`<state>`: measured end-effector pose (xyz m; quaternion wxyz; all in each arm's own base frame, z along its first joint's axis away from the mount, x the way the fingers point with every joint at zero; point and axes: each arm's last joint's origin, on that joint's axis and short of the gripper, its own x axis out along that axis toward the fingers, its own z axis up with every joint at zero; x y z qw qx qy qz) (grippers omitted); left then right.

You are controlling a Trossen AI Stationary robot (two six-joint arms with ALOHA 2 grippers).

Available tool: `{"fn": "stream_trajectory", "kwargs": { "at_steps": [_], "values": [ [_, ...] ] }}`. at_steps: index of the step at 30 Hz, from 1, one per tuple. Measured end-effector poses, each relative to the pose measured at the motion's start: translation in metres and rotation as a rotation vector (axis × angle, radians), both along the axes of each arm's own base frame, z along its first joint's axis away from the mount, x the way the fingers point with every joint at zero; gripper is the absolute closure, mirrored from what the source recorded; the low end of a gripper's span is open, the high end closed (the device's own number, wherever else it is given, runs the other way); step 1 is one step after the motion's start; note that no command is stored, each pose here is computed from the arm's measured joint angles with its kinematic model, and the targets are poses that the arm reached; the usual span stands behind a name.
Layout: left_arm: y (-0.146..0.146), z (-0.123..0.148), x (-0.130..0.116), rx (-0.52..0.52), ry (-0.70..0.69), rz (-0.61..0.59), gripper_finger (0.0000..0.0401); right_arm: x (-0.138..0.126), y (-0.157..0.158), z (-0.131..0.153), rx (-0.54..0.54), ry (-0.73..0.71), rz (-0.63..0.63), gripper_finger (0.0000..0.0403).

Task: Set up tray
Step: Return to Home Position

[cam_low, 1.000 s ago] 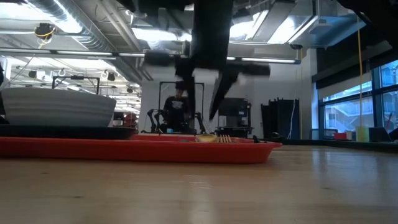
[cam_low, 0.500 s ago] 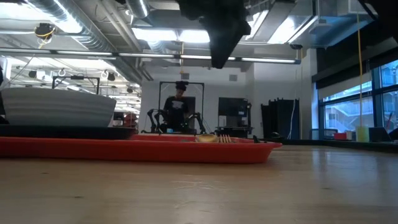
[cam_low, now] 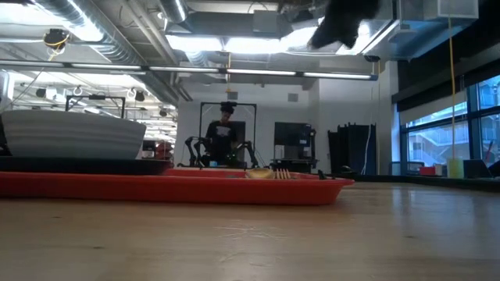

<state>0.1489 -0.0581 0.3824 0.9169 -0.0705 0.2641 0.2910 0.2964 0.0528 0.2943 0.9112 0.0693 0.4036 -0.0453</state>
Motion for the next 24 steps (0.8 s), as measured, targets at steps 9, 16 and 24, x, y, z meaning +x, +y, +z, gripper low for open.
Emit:
{"fn": "stream_trajectory", "kwargs": {
  "at_steps": [9, 16, 24],
  "values": [
    [0.013, -0.015, 0.003, -0.069, -0.228, -0.273, 0.0391, -0.104, -0.018, -0.006, 0.131, -0.323, -0.042, 0.0369],
    [0.054, -0.035, -0.022, -0.046, -0.362, -0.254, 0.0392, -0.136, -0.027, -0.029, 0.239, -0.592, 0.032, 0.0368],
    [0.074, -0.072, -0.065, -0.062, -0.538, -0.199, 0.0394, -0.156, -0.030, -0.060, 0.318, -0.663, -0.006, 0.0368]
  ]
}}
